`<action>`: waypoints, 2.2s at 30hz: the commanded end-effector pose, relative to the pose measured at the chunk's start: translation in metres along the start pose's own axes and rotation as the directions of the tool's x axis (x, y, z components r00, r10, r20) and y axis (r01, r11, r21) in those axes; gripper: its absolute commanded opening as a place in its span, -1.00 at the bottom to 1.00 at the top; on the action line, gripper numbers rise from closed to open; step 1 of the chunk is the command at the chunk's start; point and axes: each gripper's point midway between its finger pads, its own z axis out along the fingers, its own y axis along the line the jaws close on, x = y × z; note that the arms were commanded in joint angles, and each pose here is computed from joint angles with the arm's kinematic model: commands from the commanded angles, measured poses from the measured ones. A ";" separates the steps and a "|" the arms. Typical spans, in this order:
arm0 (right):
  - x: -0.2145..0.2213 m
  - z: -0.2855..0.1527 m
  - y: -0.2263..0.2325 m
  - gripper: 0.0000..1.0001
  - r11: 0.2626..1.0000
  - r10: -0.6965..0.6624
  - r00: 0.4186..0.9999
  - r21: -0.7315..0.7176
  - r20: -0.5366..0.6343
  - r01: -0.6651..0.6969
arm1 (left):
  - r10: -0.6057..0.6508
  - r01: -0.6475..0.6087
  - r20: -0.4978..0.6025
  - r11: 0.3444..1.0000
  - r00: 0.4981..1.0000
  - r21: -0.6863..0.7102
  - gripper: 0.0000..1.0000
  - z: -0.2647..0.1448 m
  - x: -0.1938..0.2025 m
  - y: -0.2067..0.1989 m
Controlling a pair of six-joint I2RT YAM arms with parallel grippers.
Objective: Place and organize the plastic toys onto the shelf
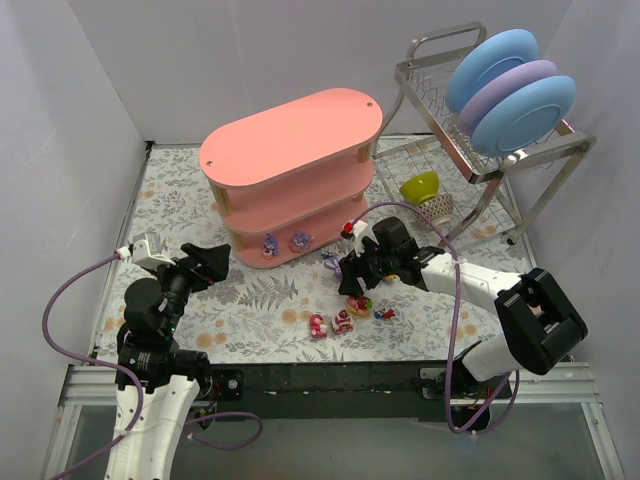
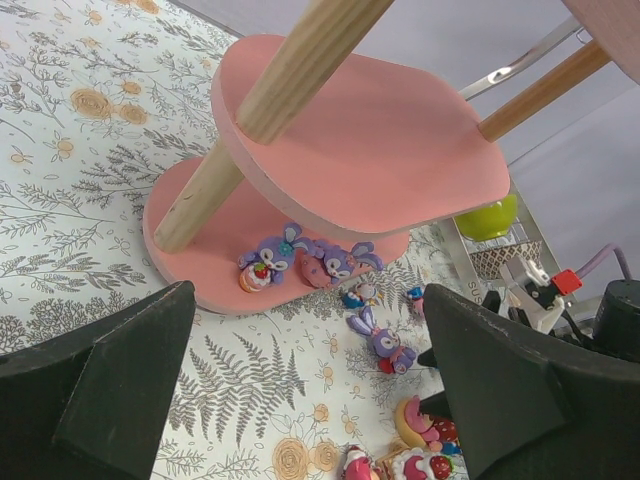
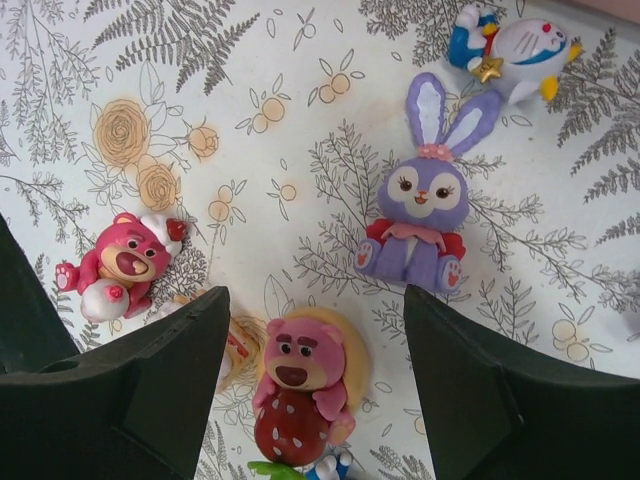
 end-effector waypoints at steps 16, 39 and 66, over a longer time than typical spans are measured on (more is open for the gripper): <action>-0.021 0.012 -0.043 0.54 0.972 0.124 0.992 0.200 0.003 -0.122 | 0.015 -0.015 -0.008 1.000 1.000 0.011 0.96 0.000 0.003 0.000; -0.009 0.013 0.029 0.57 0.989 0.086 0.996 0.118 -0.009 -0.085 | 0.015 -0.015 -0.009 1.000 1.000 0.010 0.97 0.000 0.004 0.000; -0.038 0.036 -0.055 0.18 0.955 0.246 0.963 0.143 0.107 -0.259 | 0.014 -0.014 -0.017 1.000 1.000 0.005 0.96 0.002 0.005 0.001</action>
